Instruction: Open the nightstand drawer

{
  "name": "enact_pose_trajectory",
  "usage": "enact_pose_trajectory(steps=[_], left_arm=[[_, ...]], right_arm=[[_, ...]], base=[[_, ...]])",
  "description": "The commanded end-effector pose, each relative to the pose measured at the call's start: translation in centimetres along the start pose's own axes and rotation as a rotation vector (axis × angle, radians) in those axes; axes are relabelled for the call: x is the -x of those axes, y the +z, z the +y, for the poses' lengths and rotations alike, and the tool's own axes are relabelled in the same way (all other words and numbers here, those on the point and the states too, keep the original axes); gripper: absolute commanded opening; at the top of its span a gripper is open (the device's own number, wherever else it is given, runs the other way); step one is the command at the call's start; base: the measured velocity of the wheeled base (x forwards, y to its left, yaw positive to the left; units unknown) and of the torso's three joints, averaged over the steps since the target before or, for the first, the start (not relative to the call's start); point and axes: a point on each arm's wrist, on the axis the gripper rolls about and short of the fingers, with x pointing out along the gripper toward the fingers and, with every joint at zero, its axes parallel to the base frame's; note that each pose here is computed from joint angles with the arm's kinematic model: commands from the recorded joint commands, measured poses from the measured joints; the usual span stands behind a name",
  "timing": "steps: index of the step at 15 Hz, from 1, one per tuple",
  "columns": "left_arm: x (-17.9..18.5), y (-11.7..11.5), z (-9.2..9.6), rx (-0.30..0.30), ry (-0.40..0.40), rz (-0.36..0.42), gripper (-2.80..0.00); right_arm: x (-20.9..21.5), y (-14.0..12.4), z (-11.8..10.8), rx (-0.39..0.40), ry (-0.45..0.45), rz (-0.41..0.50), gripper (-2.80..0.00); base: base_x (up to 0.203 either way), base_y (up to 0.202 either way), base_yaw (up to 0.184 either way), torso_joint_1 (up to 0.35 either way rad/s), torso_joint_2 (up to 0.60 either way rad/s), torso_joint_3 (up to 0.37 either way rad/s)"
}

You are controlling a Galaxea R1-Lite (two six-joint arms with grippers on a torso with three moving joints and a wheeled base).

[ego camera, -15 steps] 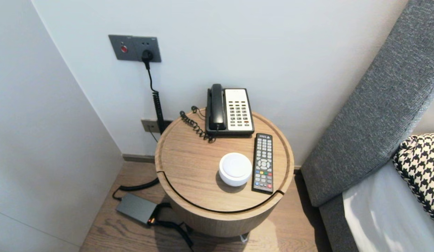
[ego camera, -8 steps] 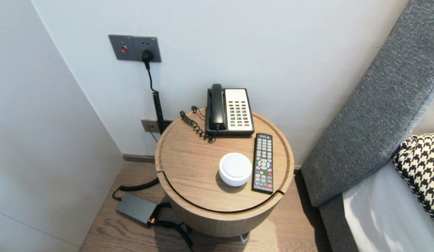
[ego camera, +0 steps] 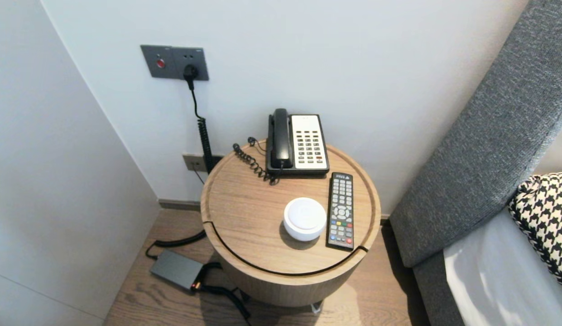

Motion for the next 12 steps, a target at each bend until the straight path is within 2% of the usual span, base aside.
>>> enact_pose_trajectory(steps=[1,3,8,10,12], left_arm=[[0.0,-0.3,0.0,0.0,0.001,0.007,-2.8],[0.0,-0.3,0.0,0.0,0.001,0.007,-2.8],[0.0,-0.3,0.0,0.0,0.0,0.007,-2.8],[0.0,-0.3,0.0,0.0,0.001,0.007,-2.8],[0.0,-0.3,0.0,0.0,-0.001,0.007,-2.8]], right_arm=[[-0.2,-0.5,0.0,0.003,-0.001,0.009,-2.8],[-0.6,0.6,0.0,0.004,-0.001,-0.008,-2.8],[-3.5,6.3,0.1,0.002,0.032,-0.02,-2.8],[-5.2,8.6,0.3,-0.004,0.094,-0.012,-2.8],[-7.3,10.2,0.9,-0.001,0.175,0.036,-2.8]], base=[[0.0,0.0,0.0,0.0,0.0,0.0],[0.0,0.0,0.0,0.0,0.0,0.0],[0.0,0.0,0.0,0.0,0.0,0.0],[0.0,0.0,0.0,0.0,0.0,0.0],[0.0,0.0,0.0,0.0,0.0,0.0]])
